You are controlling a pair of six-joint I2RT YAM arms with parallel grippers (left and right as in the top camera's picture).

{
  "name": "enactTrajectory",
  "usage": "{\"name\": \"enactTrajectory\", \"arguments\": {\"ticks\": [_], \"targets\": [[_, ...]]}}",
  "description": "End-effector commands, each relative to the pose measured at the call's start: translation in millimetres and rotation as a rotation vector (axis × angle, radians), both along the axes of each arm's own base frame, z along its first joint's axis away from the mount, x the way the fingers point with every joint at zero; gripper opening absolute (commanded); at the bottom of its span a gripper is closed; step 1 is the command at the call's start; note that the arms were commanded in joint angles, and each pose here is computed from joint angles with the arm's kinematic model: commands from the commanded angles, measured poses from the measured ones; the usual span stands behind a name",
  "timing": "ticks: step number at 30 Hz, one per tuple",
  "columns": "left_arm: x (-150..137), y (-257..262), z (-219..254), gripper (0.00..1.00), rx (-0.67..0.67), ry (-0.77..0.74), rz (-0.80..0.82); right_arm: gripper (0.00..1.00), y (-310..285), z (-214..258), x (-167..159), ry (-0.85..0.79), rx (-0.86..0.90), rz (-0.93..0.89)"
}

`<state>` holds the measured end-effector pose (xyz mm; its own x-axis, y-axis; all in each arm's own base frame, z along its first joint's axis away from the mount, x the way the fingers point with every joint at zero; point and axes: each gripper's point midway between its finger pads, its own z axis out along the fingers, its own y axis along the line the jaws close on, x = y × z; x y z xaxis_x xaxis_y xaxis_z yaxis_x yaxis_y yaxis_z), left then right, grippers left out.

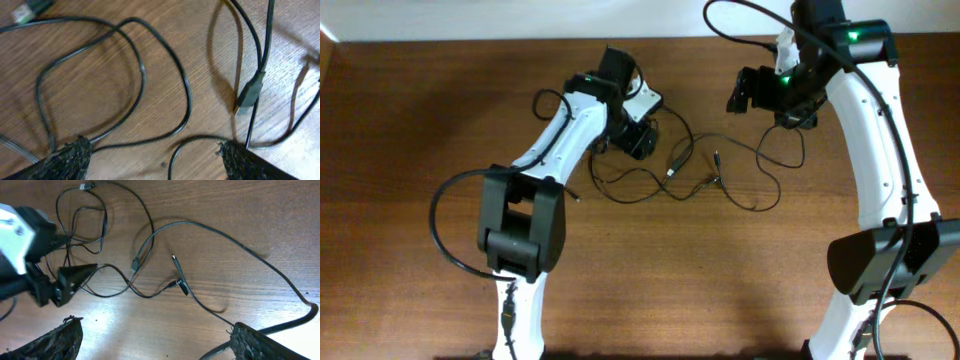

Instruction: Untangle cables

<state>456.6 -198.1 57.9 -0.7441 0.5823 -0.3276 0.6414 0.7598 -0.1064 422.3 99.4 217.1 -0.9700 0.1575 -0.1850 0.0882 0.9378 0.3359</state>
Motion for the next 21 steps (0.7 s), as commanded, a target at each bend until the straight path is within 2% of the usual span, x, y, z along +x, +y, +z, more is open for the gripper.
{"name": "enactTrajectory", "arguments": {"ticks": [1, 3, 9, 10, 13, 14, 15, 16, 18, 20, 21], "targets": [[-8, -17, -10, 0.84, -0.003, -0.021, -0.072, 0.95, -3, 3, 0, -0.011, -0.011, -0.004], [-5, -19, -20, 0.83, -0.006, -0.05, -0.074, 0.95, -3, 3, 0, -0.011, -0.011, -0.004], [-1, -20, -29, 0.7, -0.016, -0.077, -0.074, 0.95, -3, 3, 1, -0.011, -0.011, -0.004], [-1, -22, -29, 0.59, -0.016, -0.077, -0.076, 0.95, -3, 3, 1, -0.011, -0.011, -0.004], [-6, -25, -43, 0.52, -0.007, -0.05, -0.085, 0.95, -3, 3, 1, -0.011, -0.011, -0.004], [-10, -25, -54, 0.4, 0.002, -0.024, -0.089, 0.95, -3, 3, 1, -0.011, -0.011, -0.004], [-14, -24, -62, 0.13, 0.012, 0.003, -0.09, 0.95, -3, 3, 1, -0.012, -0.011, -0.004], [-13, -23, -57, 0.0, 0.005, 0.01, -0.049, 0.95, -3, 3, 1, -0.015, -0.011, -0.004], [5, -18, -10, 0.0, -0.035, -0.031, 0.043, 0.95, -3, 3, 3, -0.021, -0.01, -0.004], [29, -2, 101, 0.0, -0.119, -0.151, 0.165, 0.95, -3, 4, 4, -0.025, -0.009, -0.004], [31, 8, 167, 0.0, -0.169, -0.234, 0.187, 0.95, -3, 4, 4, -0.025, -0.009, -0.004]]}}
